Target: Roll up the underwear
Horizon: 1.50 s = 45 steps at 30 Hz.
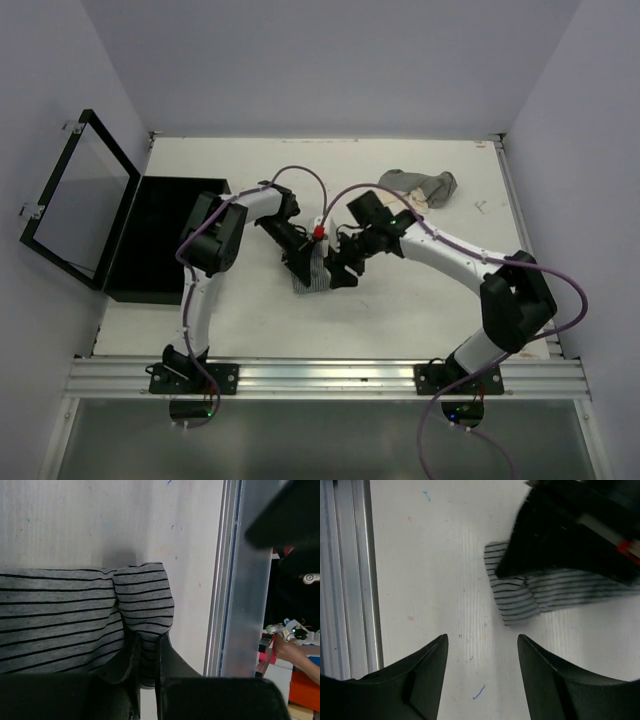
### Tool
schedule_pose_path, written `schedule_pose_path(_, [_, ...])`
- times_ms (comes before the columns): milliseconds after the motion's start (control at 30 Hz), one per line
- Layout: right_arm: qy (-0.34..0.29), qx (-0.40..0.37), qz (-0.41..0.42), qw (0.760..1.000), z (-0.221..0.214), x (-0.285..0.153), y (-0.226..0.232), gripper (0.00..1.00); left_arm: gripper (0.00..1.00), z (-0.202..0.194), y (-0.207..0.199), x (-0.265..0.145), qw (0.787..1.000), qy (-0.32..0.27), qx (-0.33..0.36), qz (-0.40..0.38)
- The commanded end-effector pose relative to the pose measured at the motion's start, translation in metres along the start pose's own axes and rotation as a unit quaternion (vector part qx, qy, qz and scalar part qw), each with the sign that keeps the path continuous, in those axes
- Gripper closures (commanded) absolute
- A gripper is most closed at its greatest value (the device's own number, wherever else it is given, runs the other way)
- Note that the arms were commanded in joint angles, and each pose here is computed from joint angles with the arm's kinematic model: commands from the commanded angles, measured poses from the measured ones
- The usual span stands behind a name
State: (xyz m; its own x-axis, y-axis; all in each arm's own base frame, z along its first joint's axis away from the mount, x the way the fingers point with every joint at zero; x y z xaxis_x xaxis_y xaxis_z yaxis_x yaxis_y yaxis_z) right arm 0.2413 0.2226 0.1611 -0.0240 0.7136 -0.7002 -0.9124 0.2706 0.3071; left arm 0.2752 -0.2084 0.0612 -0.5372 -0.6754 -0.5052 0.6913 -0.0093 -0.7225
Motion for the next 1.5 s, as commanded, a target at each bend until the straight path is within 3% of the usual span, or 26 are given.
schedule_pose_path(0, [-0.041, -0.119, -0.041, 0.991, 0.020, 0.026, 0.007, 0.38, 0.92, -0.050, 0.062, 0.008, 0.988, 0.135, 0.040, 0.068])
schedule_pose_path(67, [-0.019, -0.135, -0.039, 0.990, 0.012, 0.049, 0.012, 0.36, 0.91, -0.049, 0.064, 0.008, 0.988, 0.134, 0.042, 0.067])
schedule_pose_path(200, [-0.038, -0.182, -0.074, 0.980, 0.017, 0.079, 0.006, 0.35, 0.89, -0.050, 0.066, 0.008, 0.987, 0.137, 0.044, 0.069])
schedule_pose_path(500, [-0.012, -0.229, -0.066, 0.971, -0.009, 0.107, -0.003, 0.37, 0.87, -0.058, 0.067, 0.007, 0.987, 0.141, 0.041, 0.070])
schedule_pose_path(567, [0.005, -0.231, -0.058, 0.971, -0.018, 0.115, -0.003, 0.51, 0.86, -0.056, 0.067, 0.006, 0.987, 0.135, 0.042, 0.073])
schedule_pose_path(600, [0.009, -0.234, -0.052, 0.971, -0.020, 0.117, -0.003, 0.66, 0.86, -0.055, 0.067, 0.005, 0.987, 0.133, 0.043, 0.074])
schedule_pose_path(700, [0.030, -0.227, -0.028, 0.973, -0.030, 0.121, 0.000, 0.84, 0.86, -0.046, 0.063, 0.000, 0.988, 0.117, 0.058, 0.082])
schedule_pose_path(733, [0.034, -0.222, -0.026, 0.974, -0.026, 0.122, -0.001, 0.98, 0.81, -0.039, 0.058, -0.007, 0.987, 0.108, 0.070, 0.093])
schedule_pose_path(900, [0.092, -0.175, 0.021, 0.980, -0.038, 0.124, 0.006, 1.00, 0.69, -0.003, 0.039, -0.046, 0.978, 0.038, 0.128, 0.158])
schedule_pose_path(1100, [0.134, -0.074, 0.071, 0.986, -0.025, 0.122, 0.019, 1.00, 0.60, 0.039, 0.000, -0.157, 0.928, -0.103, 0.200, 0.297])
schedule_pose_path(1133, [0.143, -0.058, 0.077, 0.985, -0.025, 0.123, 0.019, 1.00, 0.59, 0.048, -0.012, -0.178, 0.906, -0.123, 0.228, 0.335])
schedule_pose_path(1200, [0.157, -0.012, 0.106, 0.982, -0.023, 0.126, 0.021, 1.00, 0.59, 0.035, -0.018, -0.195, 0.892, -0.147, 0.207, 0.373])
schedule_pose_path(1233, [0.160, 0.005, 0.120, 0.980, -0.024, 0.127, 0.021, 1.00, 0.59, 0.040, -0.033, -0.210, 0.868, -0.164, 0.233, 0.406])
schedule_pose_path(1367, [0.182, 0.092, 0.168, 0.964, -0.028, 0.140, 0.018, 1.00, 0.58, 0.013, -0.061, -0.218, 0.830, -0.179, 0.245, 0.468])
schedule_pose_path(1400, [0.173, 0.108, 0.188, 0.961, -0.019, 0.143, 0.018, 1.00, 0.58, -0.003, -0.060, -0.203, 0.833, -0.164, 0.250, 0.466])
schedule_pose_path(1433, [0.187, 0.140, 0.201, 0.952, -0.030, 0.152, 0.011, 1.00, 0.57, -0.003, -0.078, -0.204, 0.813, -0.164, 0.281, 0.484])
schedule_pose_path(1467, [0.178, 0.165, 0.224, 0.944, -0.024, 0.153, 0.011, 1.00, 0.57, -0.019, -0.076, -0.189, 0.816, -0.147, 0.287, 0.479])
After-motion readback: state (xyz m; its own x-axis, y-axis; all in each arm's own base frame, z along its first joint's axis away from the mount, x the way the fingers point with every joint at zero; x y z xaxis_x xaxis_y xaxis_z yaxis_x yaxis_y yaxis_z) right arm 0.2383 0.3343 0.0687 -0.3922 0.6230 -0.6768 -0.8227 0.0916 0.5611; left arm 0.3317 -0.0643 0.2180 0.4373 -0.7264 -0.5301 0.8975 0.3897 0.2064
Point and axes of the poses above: each gripper's point midway between its finger pads, its own x axis out along the fingers, its own y axis along the line the jaws close on, z = x × y, the point moved 7 cm from there along -x, back along the fingers, and after that the axes turned 9 degrees about x, right-handed, at the moved point
